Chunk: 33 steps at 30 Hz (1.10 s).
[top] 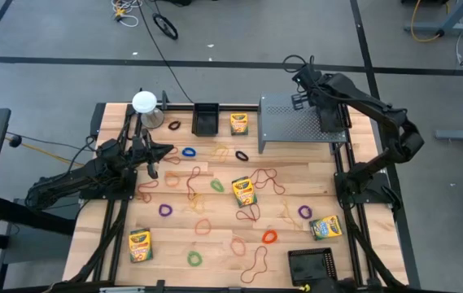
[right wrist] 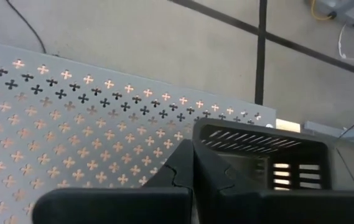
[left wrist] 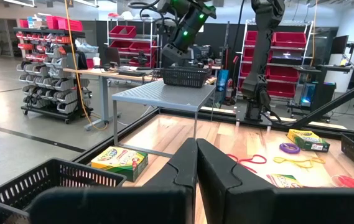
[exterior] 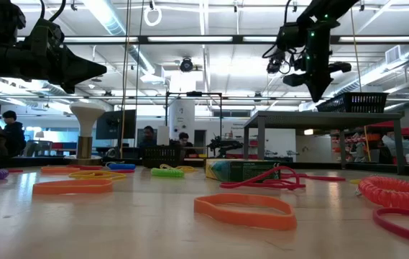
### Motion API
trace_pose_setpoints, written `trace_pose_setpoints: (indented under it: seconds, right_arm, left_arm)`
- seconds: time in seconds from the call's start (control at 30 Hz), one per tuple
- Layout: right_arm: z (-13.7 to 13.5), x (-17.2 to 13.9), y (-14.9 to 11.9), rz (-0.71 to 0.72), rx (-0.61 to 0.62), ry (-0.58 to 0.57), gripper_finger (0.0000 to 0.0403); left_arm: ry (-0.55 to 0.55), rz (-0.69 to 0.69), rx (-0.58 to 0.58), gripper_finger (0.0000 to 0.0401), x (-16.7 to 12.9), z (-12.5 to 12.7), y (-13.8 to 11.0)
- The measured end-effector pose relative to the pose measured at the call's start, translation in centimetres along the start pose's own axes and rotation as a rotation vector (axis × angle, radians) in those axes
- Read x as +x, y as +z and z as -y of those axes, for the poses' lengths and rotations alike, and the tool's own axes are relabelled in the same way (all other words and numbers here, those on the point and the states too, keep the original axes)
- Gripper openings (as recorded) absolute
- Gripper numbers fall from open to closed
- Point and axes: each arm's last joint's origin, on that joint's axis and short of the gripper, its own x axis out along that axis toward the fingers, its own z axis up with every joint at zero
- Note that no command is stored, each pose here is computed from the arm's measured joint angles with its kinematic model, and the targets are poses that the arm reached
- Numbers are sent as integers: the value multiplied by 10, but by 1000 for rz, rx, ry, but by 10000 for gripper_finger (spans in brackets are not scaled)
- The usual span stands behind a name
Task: Pick & Place Office Desk Supplies
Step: Put the top black bin on the shelf
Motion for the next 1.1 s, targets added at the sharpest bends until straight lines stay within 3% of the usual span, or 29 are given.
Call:
trace_pose_setpoints:
  seconds: [0.27,0.53,0.7,0.87,0.97,1.1]
  right_arm:
    - [1,-60,-21,166,-160,136,2]
    - [-42,-126,-97,375,-409,479,2]
    - [-79,-134,-159,485,-526,713,2]
    - [-104,-132,-213,647,-558,959,2]
    - [-107,-126,-236,713,-536,1040,2]
    - [-106,-113,-256,735,-540,1064,2]
  left_arm:
    - [-1,-1,0,11,0,0,0]
    - [0,0,0,11,0,0,0]
    - [0,-1,5,11,0,0,0]
    - [0,-1,0,11,0,0,0]
    - [0,0,0,11,0,0,0]
    - [0,-1,-37,11,0,0,0]
